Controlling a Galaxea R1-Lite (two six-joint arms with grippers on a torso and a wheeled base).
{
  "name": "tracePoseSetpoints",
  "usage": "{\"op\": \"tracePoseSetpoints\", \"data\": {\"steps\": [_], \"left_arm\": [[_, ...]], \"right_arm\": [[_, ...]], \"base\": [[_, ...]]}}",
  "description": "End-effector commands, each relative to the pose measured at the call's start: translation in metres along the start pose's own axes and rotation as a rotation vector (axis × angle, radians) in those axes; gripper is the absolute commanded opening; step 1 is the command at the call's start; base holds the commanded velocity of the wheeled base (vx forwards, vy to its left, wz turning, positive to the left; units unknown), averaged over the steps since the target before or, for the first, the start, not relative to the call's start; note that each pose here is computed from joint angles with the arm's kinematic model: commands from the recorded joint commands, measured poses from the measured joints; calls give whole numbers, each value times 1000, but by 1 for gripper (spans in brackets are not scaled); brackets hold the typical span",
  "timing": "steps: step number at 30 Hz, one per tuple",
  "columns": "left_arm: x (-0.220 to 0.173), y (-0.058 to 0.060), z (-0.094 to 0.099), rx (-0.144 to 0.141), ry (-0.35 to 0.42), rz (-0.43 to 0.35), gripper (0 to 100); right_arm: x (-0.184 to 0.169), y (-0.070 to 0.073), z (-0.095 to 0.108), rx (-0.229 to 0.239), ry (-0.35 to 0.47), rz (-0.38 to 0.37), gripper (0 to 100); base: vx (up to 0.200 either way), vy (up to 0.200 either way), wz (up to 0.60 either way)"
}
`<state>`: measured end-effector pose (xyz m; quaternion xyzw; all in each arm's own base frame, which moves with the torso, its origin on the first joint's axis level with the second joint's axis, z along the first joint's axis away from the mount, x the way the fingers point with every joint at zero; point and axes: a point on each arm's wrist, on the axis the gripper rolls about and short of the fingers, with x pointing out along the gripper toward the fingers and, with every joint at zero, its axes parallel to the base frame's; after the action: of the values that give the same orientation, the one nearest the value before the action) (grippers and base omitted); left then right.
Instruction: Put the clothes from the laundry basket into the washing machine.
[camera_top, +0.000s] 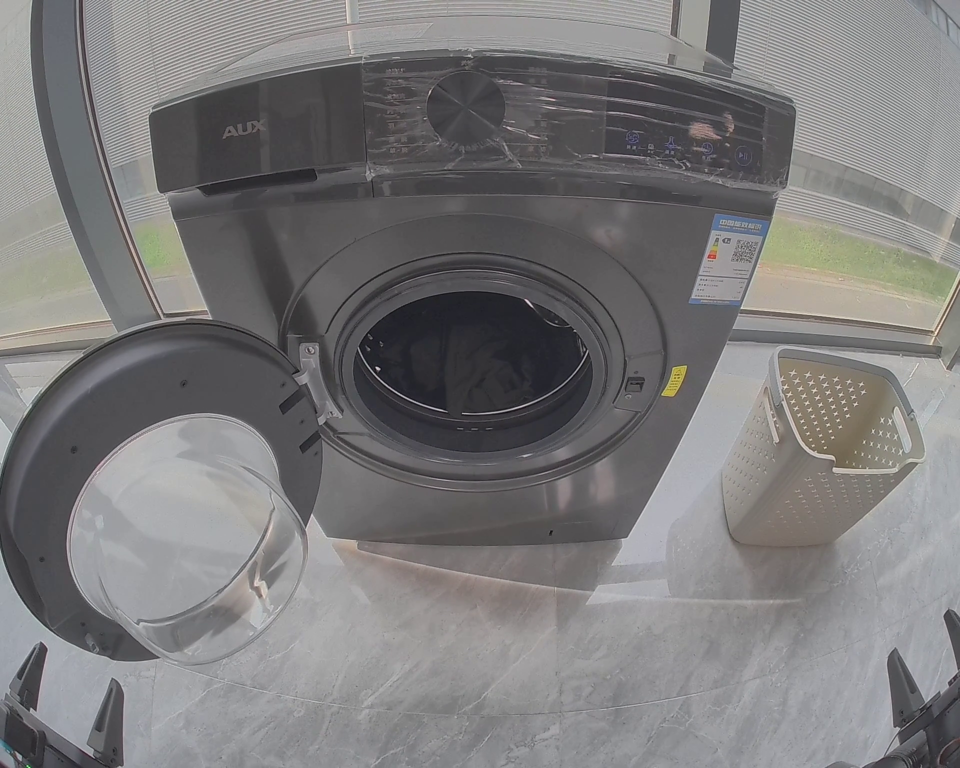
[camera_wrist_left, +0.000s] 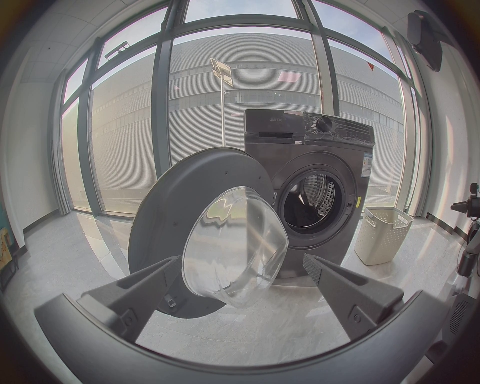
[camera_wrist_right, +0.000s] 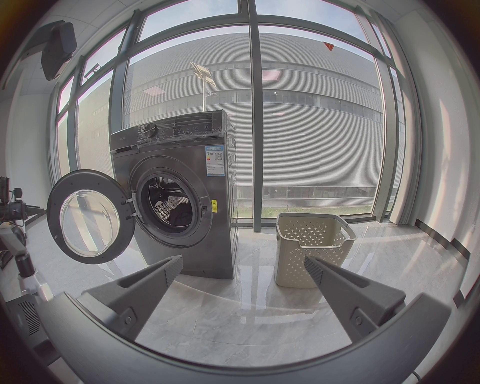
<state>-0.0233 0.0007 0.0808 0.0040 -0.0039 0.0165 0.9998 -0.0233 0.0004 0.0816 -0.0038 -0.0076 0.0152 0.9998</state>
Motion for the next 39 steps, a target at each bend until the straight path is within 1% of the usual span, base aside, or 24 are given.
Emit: {"op": "tracePoseSetpoints", "data": {"steps": [1, 4, 20, 26, 29, 38, 39], "left_arm": [[0, 0, -5, -3, 6, 2, 100], [0, 0, -5, -11, 6, 4, 100], [0, 0, -5, -9, 6, 2, 100], [0, 0, -5, -9, 6, 4, 100], [0, 0, -5, -9, 6, 4, 100], [0, 0, -5, -8, 6, 4, 100], [0, 0, -5, -8, 6, 4, 100]], "right_arm": [[0, 0, -5, 1, 6, 2, 100], [0, 0, -5, 3, 6, 0, 100], [0, 0, -5, 3, 6, -1, 100], [0, 0, -5, 3, 6, -1, 100], [0, 0, -5, 3, 6, -1, 100], [0, 0, -5, 3, 6, -1, 100], [0, 0, -5, 3, 6, -1, 100]], "base": [[0, 200, 0], [0, 200, 0], [0, 200, 0], [0, 0, 0], [-200, 0, 0], [0, 0, 0], [0, 200, 0]]}}
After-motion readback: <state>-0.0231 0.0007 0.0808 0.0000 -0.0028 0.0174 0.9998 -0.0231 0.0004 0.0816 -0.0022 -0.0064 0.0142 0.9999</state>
